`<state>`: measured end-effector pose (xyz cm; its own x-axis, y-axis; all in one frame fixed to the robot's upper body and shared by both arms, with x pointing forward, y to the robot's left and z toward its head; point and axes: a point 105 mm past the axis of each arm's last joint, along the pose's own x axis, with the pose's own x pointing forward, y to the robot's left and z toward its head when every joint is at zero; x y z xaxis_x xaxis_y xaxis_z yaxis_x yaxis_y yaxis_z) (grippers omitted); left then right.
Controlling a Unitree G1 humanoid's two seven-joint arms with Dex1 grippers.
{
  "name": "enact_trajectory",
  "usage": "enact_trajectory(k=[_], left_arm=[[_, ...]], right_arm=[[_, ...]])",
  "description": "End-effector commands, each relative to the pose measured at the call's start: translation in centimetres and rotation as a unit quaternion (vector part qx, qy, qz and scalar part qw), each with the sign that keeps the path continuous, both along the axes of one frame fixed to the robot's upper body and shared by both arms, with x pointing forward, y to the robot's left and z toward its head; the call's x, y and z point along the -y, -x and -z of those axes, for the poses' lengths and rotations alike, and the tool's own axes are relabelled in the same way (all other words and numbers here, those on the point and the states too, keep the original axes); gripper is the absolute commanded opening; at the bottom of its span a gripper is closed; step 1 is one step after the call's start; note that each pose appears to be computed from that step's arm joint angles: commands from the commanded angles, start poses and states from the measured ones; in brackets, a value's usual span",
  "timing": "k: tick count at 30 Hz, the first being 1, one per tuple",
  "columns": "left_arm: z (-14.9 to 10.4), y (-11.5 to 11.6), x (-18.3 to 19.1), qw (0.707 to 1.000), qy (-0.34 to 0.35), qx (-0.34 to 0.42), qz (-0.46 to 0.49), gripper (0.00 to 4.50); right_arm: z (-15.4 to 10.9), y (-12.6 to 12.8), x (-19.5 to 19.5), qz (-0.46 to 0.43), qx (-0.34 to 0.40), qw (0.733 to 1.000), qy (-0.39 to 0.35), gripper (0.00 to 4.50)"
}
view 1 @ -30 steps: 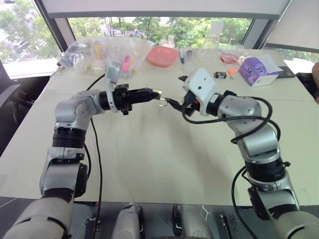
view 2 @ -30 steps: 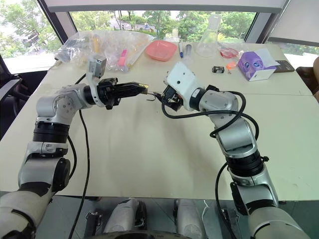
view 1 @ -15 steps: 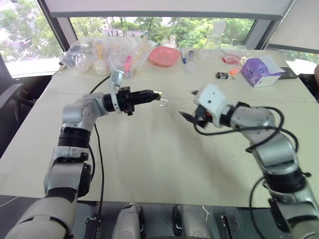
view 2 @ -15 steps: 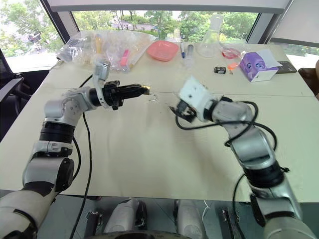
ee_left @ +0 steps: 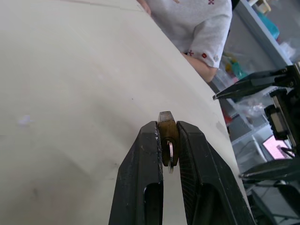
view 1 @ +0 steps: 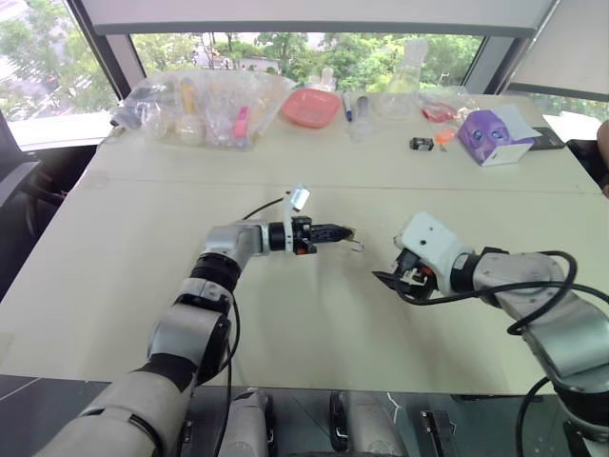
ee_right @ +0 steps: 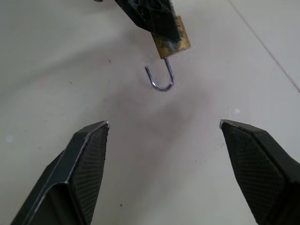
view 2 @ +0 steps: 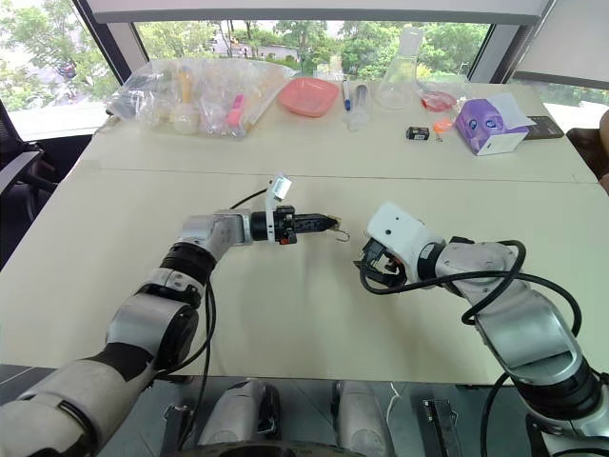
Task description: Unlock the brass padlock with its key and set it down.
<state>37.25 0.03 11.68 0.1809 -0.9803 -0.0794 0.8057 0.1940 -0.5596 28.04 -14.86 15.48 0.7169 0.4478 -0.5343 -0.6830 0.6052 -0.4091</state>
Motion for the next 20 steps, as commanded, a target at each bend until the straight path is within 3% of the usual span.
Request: enact_trajectory(k=[1,9,14,20], left_arm=[[-1.2,-0.5,0.3,1.000,0.000,0.023,0.006,0.49],[-0.3,-1.8,-1.2,0.996,-0.071,0.057,-0.025,4.32],[-3.6,-3.1,-5.2,0.982,-0.089,0.156,-0.054,4.32],[-6.3,-1.3,-8.9,0.974,-0.076,0.203,-0.070,4.32]], right_arm=[[-0.9,-0.1,-0.4,0.007,0.022,1.000,-0.007,3.93],[-0.8,-0.2,0.0,0.024,0.023,0.999,-0.004,3.94],[-0.8,-0.5,0.7,0.040,0.028,0.999,-0.006,3.94],[-0.7,-1.0,0.9,0.057,0.030,0.998,-0.024,3.94]])
